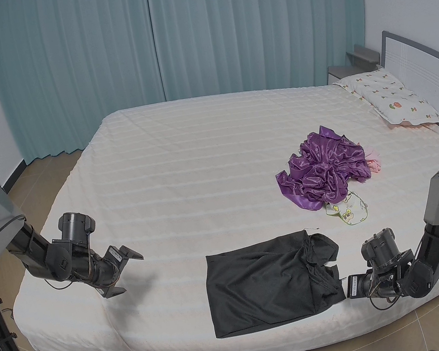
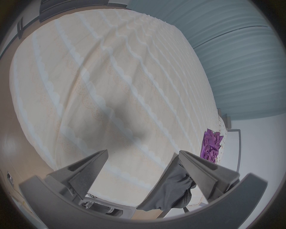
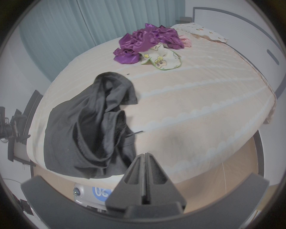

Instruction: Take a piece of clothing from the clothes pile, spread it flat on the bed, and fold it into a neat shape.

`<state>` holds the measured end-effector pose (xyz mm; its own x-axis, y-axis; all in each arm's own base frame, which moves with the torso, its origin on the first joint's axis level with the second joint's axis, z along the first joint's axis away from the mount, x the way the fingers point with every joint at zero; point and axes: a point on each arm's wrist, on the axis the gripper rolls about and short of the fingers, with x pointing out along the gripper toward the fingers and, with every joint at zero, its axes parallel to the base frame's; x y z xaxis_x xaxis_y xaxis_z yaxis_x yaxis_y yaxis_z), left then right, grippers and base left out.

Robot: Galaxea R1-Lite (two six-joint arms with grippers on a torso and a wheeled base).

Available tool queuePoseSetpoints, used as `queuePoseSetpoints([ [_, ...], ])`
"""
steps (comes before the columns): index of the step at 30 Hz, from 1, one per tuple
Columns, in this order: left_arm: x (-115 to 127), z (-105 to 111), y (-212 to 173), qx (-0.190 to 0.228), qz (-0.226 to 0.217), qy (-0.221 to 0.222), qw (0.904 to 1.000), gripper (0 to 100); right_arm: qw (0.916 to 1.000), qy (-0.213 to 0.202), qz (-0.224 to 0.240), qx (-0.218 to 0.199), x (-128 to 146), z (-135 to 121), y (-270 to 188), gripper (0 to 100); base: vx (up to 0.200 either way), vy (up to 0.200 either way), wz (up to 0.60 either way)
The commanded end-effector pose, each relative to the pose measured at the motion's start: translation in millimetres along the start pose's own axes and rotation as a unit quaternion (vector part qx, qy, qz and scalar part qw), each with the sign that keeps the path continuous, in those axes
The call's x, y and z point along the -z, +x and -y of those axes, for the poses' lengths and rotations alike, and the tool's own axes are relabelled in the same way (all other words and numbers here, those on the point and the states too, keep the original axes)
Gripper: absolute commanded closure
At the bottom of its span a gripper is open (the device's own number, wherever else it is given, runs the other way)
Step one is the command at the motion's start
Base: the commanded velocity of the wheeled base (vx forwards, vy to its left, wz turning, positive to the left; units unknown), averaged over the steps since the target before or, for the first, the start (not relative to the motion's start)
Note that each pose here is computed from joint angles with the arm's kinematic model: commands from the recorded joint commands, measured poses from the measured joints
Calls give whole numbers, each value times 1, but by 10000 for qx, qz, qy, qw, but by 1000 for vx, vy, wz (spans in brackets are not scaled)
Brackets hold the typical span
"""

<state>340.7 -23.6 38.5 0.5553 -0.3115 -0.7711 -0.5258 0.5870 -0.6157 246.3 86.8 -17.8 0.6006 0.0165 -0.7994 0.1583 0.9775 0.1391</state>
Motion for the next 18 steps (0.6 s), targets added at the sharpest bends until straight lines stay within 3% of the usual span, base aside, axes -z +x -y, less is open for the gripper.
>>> queuePoseSetpoints([
  [1, 0, 0, 0, -7, -5, -3, 10000, 0, 9999, 158, 38, 23, 4, 8, 11, 0, 0, 0, 0],
  [5, 0, 0, 0, -2, -11, -3, 10000, 0, 9958, 301, 503, -697, -4, 6, -10, 0, 0, 0, 0],
  [12, 0, -1, 2, -25, -18, -10, 10000, 0, 9889, 408, 1027, -994, -22, 3, -33, 0, 0, 0, 0],
  [18, 0, -1, 2, -25, -18, -10, 10000, 0, 9856, 484, 1013, -1265, -20, -14, -34, 0, 0, 0, 0],
])
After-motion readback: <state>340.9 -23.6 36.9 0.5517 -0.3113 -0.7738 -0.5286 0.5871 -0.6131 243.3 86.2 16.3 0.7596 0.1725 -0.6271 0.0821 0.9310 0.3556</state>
